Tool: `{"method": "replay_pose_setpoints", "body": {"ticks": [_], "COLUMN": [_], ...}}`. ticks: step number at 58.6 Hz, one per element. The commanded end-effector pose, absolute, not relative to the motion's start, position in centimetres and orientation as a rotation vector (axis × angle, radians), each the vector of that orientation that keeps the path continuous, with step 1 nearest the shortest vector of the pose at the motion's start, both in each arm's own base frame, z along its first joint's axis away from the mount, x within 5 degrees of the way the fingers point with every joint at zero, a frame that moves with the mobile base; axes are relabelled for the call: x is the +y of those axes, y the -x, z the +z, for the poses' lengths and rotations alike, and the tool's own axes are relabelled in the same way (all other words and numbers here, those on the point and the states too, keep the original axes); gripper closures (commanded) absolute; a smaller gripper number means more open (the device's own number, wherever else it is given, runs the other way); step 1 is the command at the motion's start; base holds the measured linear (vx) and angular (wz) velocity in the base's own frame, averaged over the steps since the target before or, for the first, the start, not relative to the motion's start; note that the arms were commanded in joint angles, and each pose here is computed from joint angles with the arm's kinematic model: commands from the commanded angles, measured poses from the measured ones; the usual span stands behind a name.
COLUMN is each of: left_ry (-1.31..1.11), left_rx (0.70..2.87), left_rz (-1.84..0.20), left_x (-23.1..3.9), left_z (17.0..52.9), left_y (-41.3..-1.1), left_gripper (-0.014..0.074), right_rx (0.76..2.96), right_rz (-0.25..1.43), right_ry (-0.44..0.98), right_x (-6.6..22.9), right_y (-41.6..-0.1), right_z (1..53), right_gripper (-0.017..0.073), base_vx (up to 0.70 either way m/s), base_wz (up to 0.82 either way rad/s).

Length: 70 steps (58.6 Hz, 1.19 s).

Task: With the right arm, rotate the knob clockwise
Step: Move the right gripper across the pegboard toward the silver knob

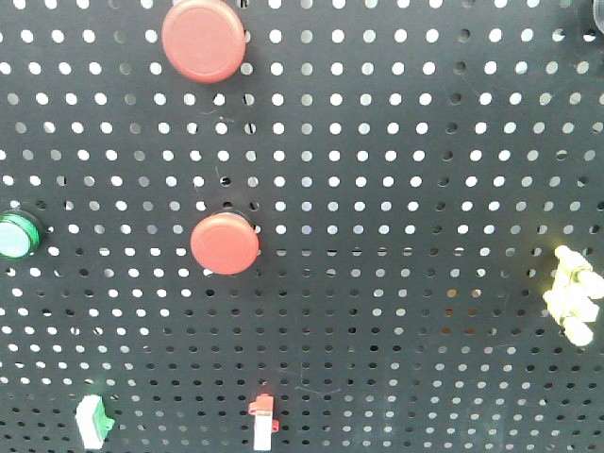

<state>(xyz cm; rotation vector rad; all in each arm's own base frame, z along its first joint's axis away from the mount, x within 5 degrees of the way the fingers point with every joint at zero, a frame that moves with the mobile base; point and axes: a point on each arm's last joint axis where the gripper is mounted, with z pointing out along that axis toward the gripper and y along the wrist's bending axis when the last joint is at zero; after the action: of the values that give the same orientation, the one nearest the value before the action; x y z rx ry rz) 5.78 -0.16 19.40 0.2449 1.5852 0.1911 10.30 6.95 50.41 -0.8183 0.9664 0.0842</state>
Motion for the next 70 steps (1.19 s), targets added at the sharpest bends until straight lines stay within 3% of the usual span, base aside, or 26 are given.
{"method": "replay_pose_setpoints", "body": {"ticks": [1,70], "left_ry": [-0.24,-0.24], "left_rx": [1.529,1.529], "left_rz": [0.178,0.178], "left_x": [-0.25,-0.25], "left_z": [19.54,19.54], "left_y": [-5.9,-5.9], "left_gripper": [0.06,0.06], "right_rx": [0.948,0.977], "right_rz": [-0.027,0.061], "right_ry": [0.741,0.703], "right_x": [6.07,6.15], "right_y": [-10.4,-10.4], "right_z": [51.52,51.5], "right_gripper": [0.0567,0.0567], "base_vx": [0.0,0.0], "base_wz": [0.0,0.0]}}
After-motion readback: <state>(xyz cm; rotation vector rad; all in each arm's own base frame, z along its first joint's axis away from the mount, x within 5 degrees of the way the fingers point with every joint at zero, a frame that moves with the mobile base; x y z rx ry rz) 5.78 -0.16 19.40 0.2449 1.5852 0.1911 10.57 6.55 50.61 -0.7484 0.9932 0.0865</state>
